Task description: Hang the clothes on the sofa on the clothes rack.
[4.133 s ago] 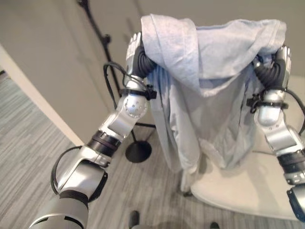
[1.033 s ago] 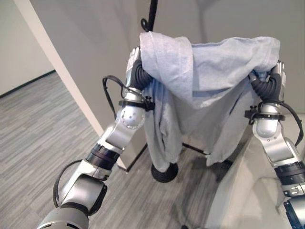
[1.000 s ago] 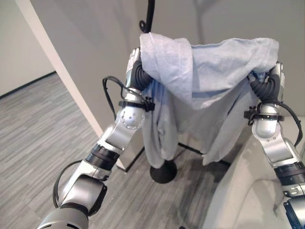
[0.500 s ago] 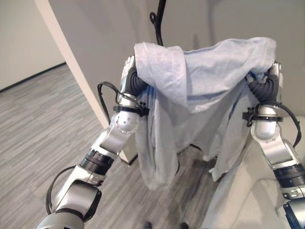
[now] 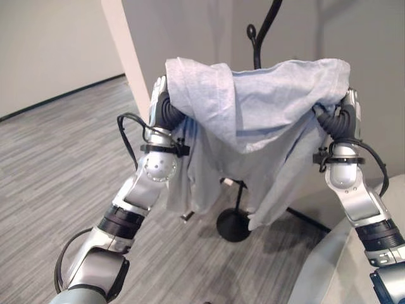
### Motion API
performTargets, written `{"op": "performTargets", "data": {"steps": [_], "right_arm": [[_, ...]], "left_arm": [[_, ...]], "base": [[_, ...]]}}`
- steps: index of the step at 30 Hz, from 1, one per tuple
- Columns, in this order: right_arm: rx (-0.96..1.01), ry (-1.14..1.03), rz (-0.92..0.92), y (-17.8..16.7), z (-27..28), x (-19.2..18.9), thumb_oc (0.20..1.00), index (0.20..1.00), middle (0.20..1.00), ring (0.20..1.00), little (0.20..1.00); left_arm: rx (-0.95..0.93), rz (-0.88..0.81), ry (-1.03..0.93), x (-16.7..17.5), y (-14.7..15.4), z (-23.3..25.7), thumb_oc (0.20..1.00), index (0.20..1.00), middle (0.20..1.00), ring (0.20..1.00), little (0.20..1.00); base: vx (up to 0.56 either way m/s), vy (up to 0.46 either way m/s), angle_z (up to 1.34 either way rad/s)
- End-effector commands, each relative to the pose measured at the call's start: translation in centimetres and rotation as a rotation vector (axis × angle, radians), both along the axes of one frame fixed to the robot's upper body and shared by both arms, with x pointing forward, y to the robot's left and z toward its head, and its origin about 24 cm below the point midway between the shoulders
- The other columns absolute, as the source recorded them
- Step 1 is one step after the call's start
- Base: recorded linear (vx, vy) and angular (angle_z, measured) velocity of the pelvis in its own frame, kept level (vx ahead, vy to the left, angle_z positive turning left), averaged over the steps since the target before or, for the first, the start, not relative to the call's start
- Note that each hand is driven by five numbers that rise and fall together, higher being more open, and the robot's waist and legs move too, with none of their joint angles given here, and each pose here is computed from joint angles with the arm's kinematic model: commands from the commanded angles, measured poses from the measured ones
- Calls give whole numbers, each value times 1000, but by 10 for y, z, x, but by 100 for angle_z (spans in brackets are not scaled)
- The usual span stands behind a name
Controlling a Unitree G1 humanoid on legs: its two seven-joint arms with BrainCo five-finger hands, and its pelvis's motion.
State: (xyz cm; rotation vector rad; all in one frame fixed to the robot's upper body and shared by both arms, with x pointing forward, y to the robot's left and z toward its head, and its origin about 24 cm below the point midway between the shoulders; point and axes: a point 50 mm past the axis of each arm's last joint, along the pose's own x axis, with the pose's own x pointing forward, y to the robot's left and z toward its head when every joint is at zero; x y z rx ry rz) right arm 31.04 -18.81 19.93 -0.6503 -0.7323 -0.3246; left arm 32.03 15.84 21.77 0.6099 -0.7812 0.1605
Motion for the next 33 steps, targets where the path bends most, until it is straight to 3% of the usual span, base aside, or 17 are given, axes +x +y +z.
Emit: {"op": "performTargets", "data": {"steps": [1, 8, 16, 33], "right_arm": [[-21, -77, -6, 1, 14, -3, 200, 200, 200, 200, 200], [-24, -152, -55, -13, 29, -7, 200, 200, 200, 200, 200], [-26, -132, -43, -25, 20, -20, 200, 200, 200, 200, 200], [-21, -90, -75, -26, 10, -18, 200, 200, 200, 200, 200]], "left_arm": [[-34, 12, -134, -4, 6, 29, 200, 200, 200, 200, 200], [-28, -12, -159, -2, -3, 34, 200, 200, 200, 200, 200], [-49, -52, -96, -4, -7, 21, 200, 200, 200, 200, 200], [-21, -66, -87, -5, -10, 19, 200, 200, 200, 200, 200]], "base": [[-126, 162, 14], [195, -206, 11], [181, -346, 96], [21, 62, -4]]}}
